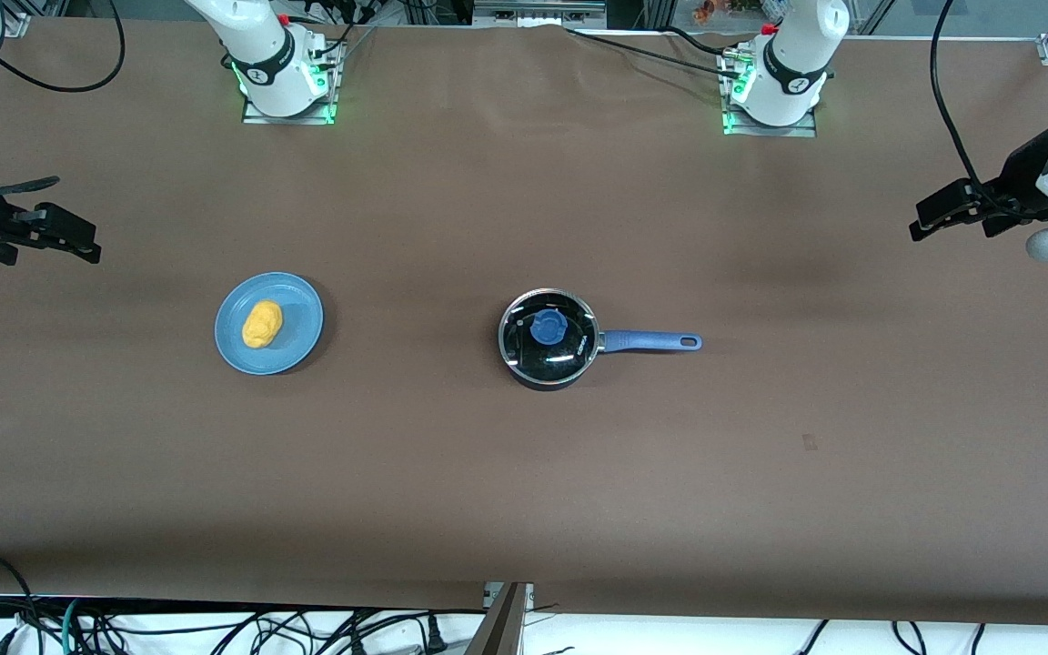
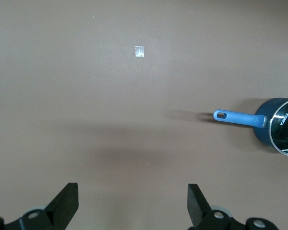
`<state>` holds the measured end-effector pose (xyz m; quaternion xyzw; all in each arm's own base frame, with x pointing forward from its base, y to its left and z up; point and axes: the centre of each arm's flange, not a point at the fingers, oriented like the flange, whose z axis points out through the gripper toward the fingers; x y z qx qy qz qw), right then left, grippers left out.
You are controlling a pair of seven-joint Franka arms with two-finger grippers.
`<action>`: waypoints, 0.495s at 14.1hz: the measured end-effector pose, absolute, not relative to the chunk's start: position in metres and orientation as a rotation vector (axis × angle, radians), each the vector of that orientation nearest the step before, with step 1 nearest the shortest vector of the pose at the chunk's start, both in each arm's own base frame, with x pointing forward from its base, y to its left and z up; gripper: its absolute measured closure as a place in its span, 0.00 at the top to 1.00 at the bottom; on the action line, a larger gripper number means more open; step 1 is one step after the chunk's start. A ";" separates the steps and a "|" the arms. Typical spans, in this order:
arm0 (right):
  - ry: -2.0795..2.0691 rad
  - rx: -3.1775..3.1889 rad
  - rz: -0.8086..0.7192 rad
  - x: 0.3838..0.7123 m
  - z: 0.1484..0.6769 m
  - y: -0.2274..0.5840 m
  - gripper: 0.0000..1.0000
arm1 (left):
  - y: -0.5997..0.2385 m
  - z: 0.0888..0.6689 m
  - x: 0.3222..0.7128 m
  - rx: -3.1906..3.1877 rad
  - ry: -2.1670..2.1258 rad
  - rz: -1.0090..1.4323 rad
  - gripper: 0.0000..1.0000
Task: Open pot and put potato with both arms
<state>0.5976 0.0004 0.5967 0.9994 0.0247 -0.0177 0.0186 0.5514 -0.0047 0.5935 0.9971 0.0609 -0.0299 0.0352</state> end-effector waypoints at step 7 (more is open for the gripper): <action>0.077 3.103 -0.055 0.598 0.597 0.001 1.00 | -0.004 0.595 0.554 3.064 0.190 -0.058 1.00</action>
